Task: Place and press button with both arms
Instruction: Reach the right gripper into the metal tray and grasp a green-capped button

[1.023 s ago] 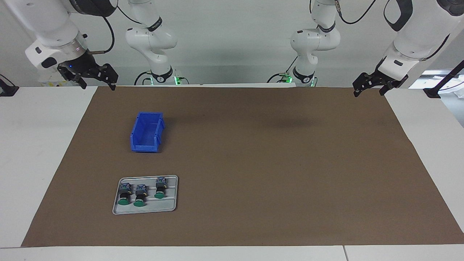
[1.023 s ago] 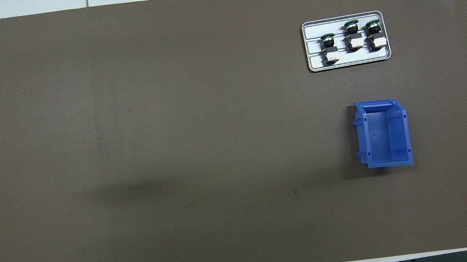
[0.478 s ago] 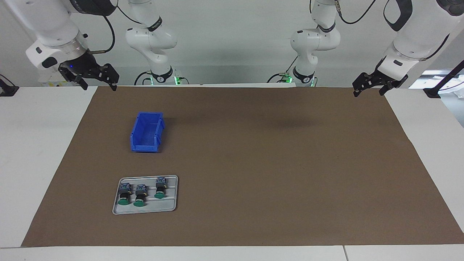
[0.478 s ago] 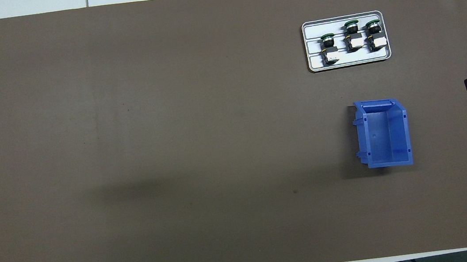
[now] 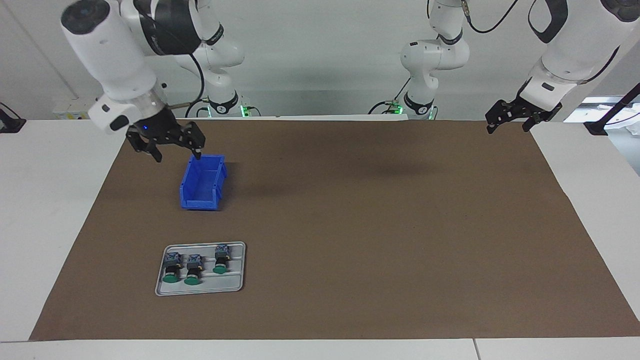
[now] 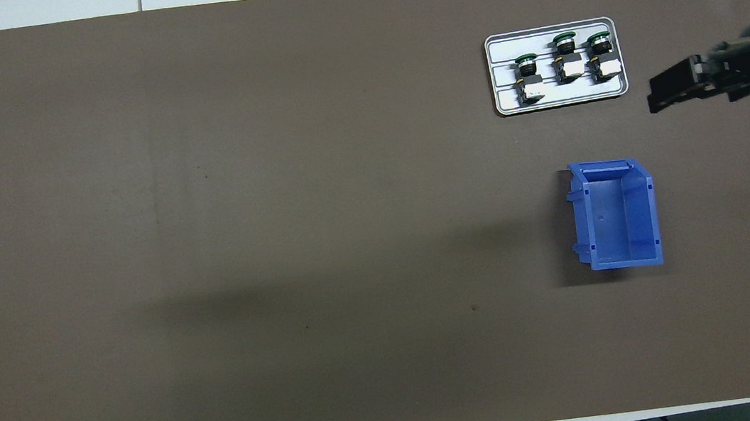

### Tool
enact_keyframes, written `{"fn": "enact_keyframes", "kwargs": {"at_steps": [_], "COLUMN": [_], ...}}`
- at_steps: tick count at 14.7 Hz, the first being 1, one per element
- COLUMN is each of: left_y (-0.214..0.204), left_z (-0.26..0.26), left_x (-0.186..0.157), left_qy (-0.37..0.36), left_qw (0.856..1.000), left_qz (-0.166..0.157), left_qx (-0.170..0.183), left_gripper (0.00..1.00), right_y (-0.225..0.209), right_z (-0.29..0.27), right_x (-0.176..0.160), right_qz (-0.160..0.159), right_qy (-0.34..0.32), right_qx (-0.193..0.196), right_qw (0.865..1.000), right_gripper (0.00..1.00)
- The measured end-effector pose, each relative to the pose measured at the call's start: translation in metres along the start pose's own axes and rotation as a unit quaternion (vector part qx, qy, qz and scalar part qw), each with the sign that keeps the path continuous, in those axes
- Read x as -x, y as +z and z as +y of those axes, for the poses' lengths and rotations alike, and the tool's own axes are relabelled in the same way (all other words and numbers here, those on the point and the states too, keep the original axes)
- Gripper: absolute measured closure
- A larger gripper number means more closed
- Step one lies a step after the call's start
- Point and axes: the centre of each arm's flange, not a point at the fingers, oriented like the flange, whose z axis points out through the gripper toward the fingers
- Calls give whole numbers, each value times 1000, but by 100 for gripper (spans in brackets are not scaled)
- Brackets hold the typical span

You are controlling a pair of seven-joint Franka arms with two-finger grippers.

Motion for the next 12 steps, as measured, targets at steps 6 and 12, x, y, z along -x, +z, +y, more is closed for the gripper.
{"fn": "enact_keyframes", "kwargs": {"at_steps": [6,12], "left_y": [0,0], "left_z": [0,0], "left_x": [0,0], "left_qy": [0,1], "left_qw": [1000,1000], "left_qz": [0,0], "left_qx": [0,0], "left_gripper": [0,0], "right_y": [149,205], "right_z": [-25,-18], "right_x": [-65,-80], "right_qz": [11,22], "right_qy": [-6,-59], "right_qx": [4,7], "right_qw": [1000,998], "right_gripper": [0,2]}}
